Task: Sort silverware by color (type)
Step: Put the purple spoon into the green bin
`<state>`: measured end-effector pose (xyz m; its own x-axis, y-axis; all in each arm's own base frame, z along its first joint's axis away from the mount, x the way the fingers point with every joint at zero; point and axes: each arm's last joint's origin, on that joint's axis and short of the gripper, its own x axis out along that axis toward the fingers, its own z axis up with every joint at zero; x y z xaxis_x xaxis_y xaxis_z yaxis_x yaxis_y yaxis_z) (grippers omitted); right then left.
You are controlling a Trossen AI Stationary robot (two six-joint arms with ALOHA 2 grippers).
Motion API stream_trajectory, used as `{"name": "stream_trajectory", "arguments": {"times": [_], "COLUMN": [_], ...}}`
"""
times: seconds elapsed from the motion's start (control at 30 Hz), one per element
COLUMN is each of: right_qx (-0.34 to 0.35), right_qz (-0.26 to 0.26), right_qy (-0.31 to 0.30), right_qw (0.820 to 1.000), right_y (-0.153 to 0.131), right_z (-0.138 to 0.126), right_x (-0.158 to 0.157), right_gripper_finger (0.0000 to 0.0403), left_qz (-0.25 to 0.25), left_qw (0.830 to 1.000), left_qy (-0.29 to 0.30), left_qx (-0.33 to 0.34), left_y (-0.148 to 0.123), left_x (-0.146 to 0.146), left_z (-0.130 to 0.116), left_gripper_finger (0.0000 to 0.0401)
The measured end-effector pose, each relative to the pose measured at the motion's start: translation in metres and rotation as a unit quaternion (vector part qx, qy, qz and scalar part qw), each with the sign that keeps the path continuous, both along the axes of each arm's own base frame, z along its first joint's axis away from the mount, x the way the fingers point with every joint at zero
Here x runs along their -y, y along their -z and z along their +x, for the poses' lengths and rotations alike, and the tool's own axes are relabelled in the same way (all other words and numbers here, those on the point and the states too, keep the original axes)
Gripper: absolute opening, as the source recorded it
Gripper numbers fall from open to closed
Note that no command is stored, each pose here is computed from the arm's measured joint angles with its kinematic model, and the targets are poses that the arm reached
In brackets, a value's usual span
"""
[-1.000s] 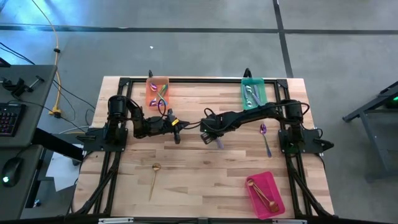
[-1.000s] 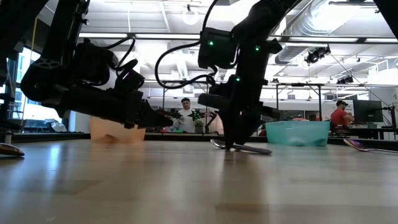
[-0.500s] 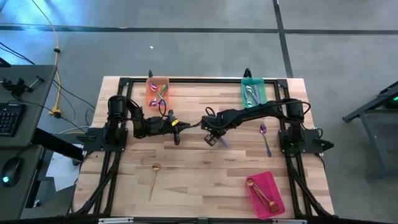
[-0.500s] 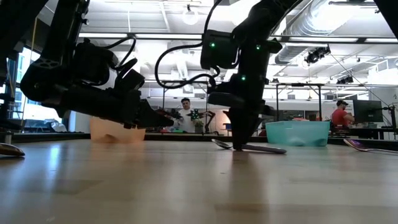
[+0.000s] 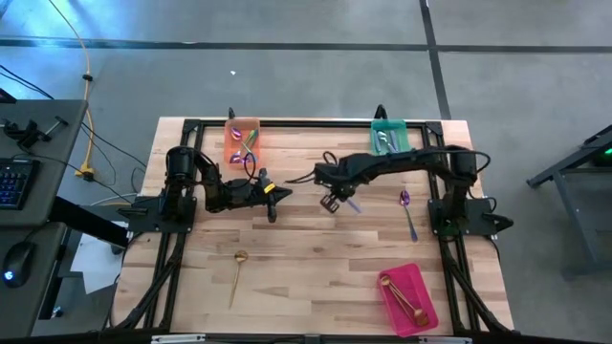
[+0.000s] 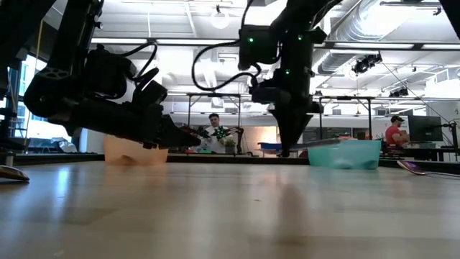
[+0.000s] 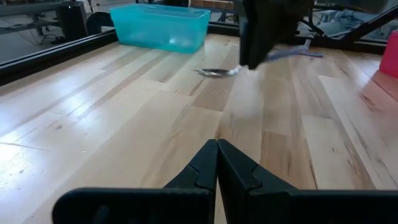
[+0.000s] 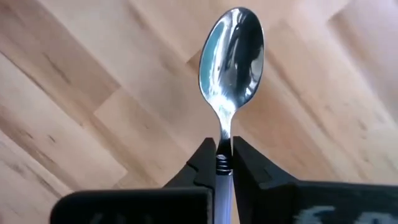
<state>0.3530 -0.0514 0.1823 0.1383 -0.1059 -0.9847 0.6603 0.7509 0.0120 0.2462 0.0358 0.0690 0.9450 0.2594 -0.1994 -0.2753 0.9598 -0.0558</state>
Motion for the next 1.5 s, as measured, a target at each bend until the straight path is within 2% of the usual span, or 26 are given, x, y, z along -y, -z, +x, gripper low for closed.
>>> {"name": "stream_trajectory", "arguments": {"times": [0.17,0.37,0.5,0.6,0.73,0.9,1.07,1.17,1.23,1.33,1.43,1.5], "right_qx": [0.0,-0.026,-0.04,-0.018,0.023,0.035,0.03,-0.02,-0.068,-0.145,-0.205,-0.231], "right_qz": [-0.025,-0.095,-0.114,-0.095,-0.084,-0.072,-0.075,-0.09,-0.107,-0.131,-0.153,-0.161], "right_qy": [0.03,0.095,0.121,0.092,0.055,0.042,-0.02,-0.103,-0.169,-0.251,-0.298,-0.313], "right_qw": [0.999,0.991,0.985,0.991,0.995,0.996,0.997,0.99,0.977,0.948,0.92,0.907], "right_y": [-0.034,-0.084,-0.091,-0.081,-0.072,-0.07,-0.065,-0.05,-0.037,-0.015,0.004,0.015], "right_z": [-0.023,-0.078,-0.106,-0.108,-0.099,-0.089,-0.074,-0.063,-0.056,-0.048,-0.042,-0.039], "right_x": [0.021,0.061,0.091,0.1,0.098,0.081,0.057,0.041,0.03,0.017,0.013,0.013], "right_gripper_finger": [0.0001,0.0003,0.0002,0.0001,0.0002,0.0047,0.0106,0.0118,0.0119,0.0119,0.0119,0.0119], "left_qz": [0.0,0.0,0.0,0.0,0.0,0.004,0.004,0.004,0.005,0.005,0.004,0.004], "left_qw": [1.0,1.0,1.0,1.0,1.0,1.0,1.0,1.0,1.0,1.0,1.0,1.0], "left_qy": [0.0,0.0,0.0,0.0,0.0,-0.001,-0.001,-0.001,-0.001,-0.001,0.0,0.0], "left_qx": [-0.002,-0.002,-0.002,-0.002,-0.002,-0.003,-0.003,-0.004,-0.004,-0.005,-0.006,-0.007], "left_y": [0.0,0.0,0.0,0.0,0.0,0.0,0.0,0.0,0.001,0.001,0.001,0.001], "left_x": [0.0,0.0,0.0,0.0,0.0,0.0,0.0,0.0,0.0,0.0,0.0,0.0], "left_z": [-0.001,-0.001,-0.001,-0.001,-0.001,-0.001,-0.001,-0.001,-0.001,-0.001,-0.001,-0.001], "left_gripper_finger": [0.0,0.0,0.0,0.0,0.0,0.0,0.0,0.0,0.0,0.0,0.0,0.0]}}
